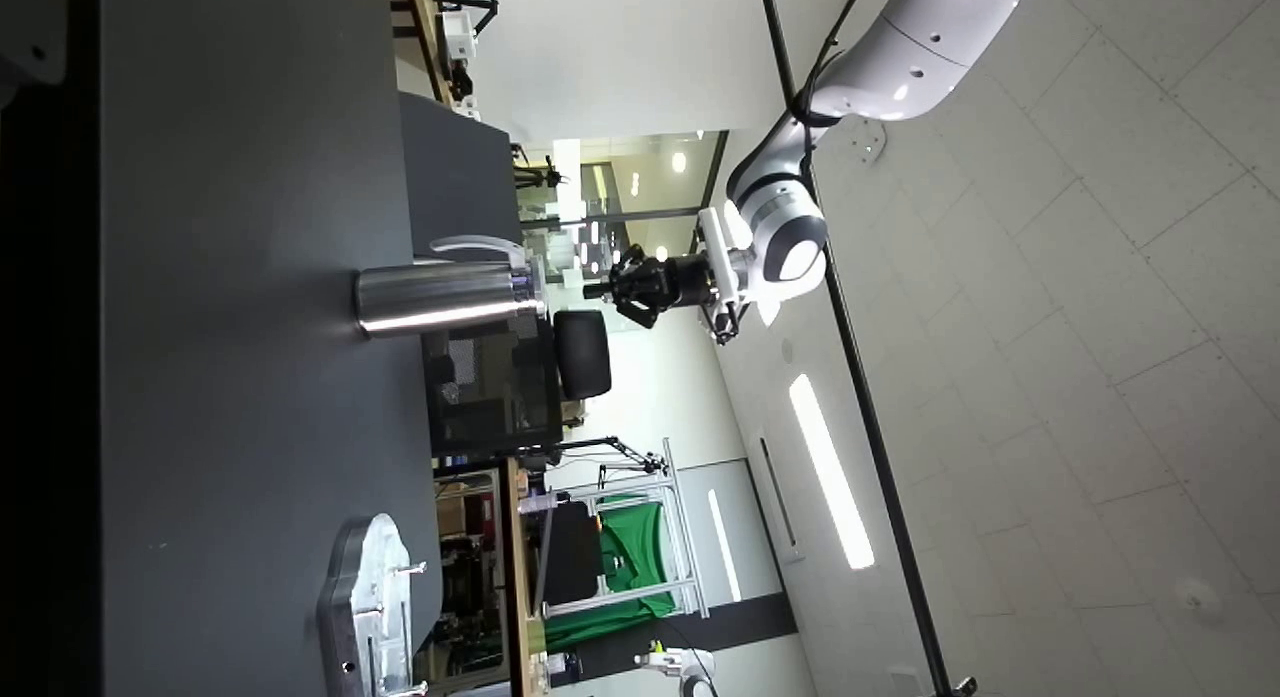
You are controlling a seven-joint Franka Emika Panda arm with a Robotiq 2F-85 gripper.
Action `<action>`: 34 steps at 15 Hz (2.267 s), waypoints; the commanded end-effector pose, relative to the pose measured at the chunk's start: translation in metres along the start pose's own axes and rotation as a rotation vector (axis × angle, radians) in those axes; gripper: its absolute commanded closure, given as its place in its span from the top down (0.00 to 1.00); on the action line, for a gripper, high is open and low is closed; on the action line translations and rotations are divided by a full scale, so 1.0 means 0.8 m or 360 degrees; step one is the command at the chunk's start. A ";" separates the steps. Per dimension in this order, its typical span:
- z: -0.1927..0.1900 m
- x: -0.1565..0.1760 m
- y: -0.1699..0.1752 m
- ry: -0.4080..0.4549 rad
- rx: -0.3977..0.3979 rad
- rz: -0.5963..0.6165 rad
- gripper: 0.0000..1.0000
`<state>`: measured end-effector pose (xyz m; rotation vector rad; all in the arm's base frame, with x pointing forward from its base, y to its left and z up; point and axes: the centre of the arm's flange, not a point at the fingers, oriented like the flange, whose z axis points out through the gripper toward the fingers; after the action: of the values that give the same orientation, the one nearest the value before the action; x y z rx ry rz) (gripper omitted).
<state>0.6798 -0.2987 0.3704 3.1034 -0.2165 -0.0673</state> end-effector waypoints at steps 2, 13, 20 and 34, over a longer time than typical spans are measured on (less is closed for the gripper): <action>0.015 0.003 -0.005 -0.0022 0.0011 -0.0001 0.01; 0.034 0.008 -0.003 0.0041 0.0051 0.0026 0.00; 0.070 0.014 -0.034 0.0145 0.0062 0.0022 0.00; 0.065 0.016 -0.021 0.0057 0.0089 0.0109 0.00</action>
<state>0.6937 -0.2933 0.3230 3.1318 -0.2741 0.0673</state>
